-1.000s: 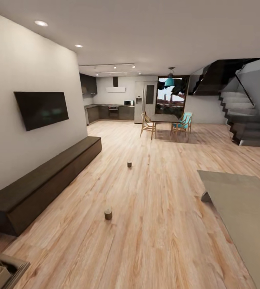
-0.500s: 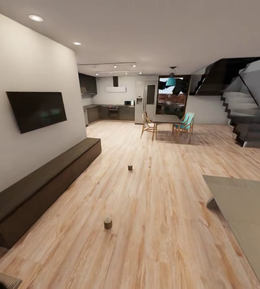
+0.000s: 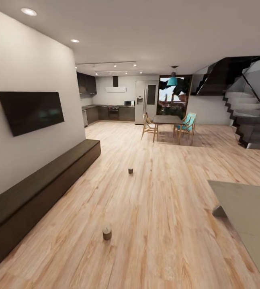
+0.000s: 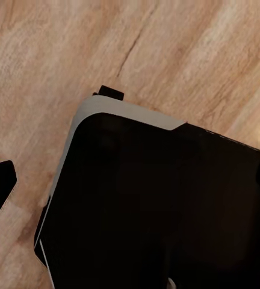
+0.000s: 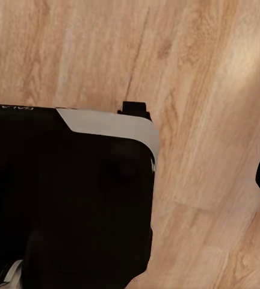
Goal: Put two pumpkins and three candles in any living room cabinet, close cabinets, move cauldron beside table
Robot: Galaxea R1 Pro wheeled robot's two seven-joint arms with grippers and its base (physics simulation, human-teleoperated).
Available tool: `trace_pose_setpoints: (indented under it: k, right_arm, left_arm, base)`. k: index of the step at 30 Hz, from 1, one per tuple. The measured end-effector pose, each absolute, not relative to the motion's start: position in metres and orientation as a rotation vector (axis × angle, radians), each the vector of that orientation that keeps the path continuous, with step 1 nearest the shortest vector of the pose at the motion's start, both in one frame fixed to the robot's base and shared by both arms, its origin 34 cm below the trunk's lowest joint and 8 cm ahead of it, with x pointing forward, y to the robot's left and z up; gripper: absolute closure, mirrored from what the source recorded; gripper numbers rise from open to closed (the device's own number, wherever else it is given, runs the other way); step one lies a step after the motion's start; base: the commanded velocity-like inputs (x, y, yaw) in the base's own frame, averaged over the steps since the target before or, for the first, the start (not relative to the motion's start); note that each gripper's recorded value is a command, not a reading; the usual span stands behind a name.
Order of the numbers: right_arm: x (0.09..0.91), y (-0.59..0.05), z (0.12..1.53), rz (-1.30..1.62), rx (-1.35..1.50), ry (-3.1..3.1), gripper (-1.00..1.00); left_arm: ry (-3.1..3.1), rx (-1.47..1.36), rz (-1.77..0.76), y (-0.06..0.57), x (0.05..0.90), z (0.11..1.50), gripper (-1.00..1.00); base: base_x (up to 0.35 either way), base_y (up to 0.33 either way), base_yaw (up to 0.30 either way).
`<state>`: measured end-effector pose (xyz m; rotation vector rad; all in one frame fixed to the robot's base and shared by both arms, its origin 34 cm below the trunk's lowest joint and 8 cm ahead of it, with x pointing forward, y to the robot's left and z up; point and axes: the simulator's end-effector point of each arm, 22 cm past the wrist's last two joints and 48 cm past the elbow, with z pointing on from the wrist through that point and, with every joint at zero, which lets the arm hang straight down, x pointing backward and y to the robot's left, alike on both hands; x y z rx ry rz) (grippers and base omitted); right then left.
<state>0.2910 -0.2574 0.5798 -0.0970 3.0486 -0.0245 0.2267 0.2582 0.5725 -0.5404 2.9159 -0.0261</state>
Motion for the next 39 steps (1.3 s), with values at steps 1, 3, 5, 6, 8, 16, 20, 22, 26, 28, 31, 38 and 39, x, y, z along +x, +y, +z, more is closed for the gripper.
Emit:
trace_pose_setpoints:
  k: [1, 3, 5, 6, 8, 16, 20, 22, 26, 28, 31, 38, 39]
  right_arm:
    - [0.291, -0.258, 0.58, -0.025, -0.095, 3.049, -1.0]
    - [0.291, -0.258, 0.58, -0.025, -0.094, 3.049, -1.0]
    - [0.291, -0.258, 0.58, -0.025, -0.092, 3.049, -1.0]
    - [0.291, -0.257, 0.58, -0.023, -0.088, 3.049, -1.0]
    - [0.291, -0.257, 0.58, -0.021, -0.085, 3.048, -1.0]
    - [0.292, -0.257, 0.58, -0.02, -0.085, 3.047, -1.0]
    - [0.292, -0.257, 0.58, -0.02, -0.085, 3.047, -1.0]
    - [0.292, -0.257, 0.58, -0.02, -0.085, 3.048, -1.0]
    - [0.292, -0.257, 0.58, -0.021, -0.081, 3.048, -1.0]
    - [0.292, -0.257, 0.58, -0.021, -0.081, 3.047, -1.0]
    - [0.292, -0.257, 0.58, -0.021, -0.081, 3.048, -1.0]
    - [0.292, -0.257, 0.58, -0.02, -0.081, 3.048, -1.0]
    - [0.292, -0.257, 0.58, -0.02, -0.081, 3.048, -1.0]
  left_arm:
    - [2.927, -0.543, -0.023, 0.258, 0.221, 0.572, -1.0]
    - [2.935, -0.544, -0.021, 0.258, 0.218, 0.571, -1.0]
    - [2.941, -0.545, -0.019, 0.258, 0.215, 0.571, -1.0]
    - [2.944, -0.545, -0.019, 0.258, 0.213, 0.57, -1.0]
    - [2.947, -0.545, -0.018, 0.258, 0.212, 0.57, -1.0]
    - [2.947, -0.54, -0.018, 0.258, 0.212, 0.57, -1.0]
    - [2.946, -0.539, -0.018, 0.258, 0.212, 0.57, -1.0]
    - [2.938, -0.541, -0.032, 0.256, 0.216, 0.571, -1.0]
    - [2.937, -0.537, -0.038, 0.255, 0.217, 0.571, -1.0]
    - [2.938, -0.535, -0.038, 0.255, 0.217, 0.571, -1.0]
    - [2.94, -0.535, -0.036, 0.255, 0.217, 0.571, -1.0]
    - [2.928, -0.537, -0.044, 0.251, 0.222, 0.572, -1.0]
    - [2.926, -0.538, -0.048, 0.248, 0.223, 0.572, -1.0]
  base:
    - [0.28, 0.176, 0.0]
    - [0.274, 0.186, 0.0]
    - [0.261, 0.201, 0.0]
    - [0.246, 0.211, -0.141]
    - [0.245, 0.212, -0.183]
    - [0.174, 0.146, -0.102]
    - [0.018, 0.014, -0.005]
    - [0.001, 0.0, 0.0]
    - [0.0, 0.0, 0.0]
    - [0.0, 0.0, 0.0]
    - [0.0, 0.0, 0.0]
    - [0.0, 0.0, 0.0]
    - [0.0, 0.0, 0.0]
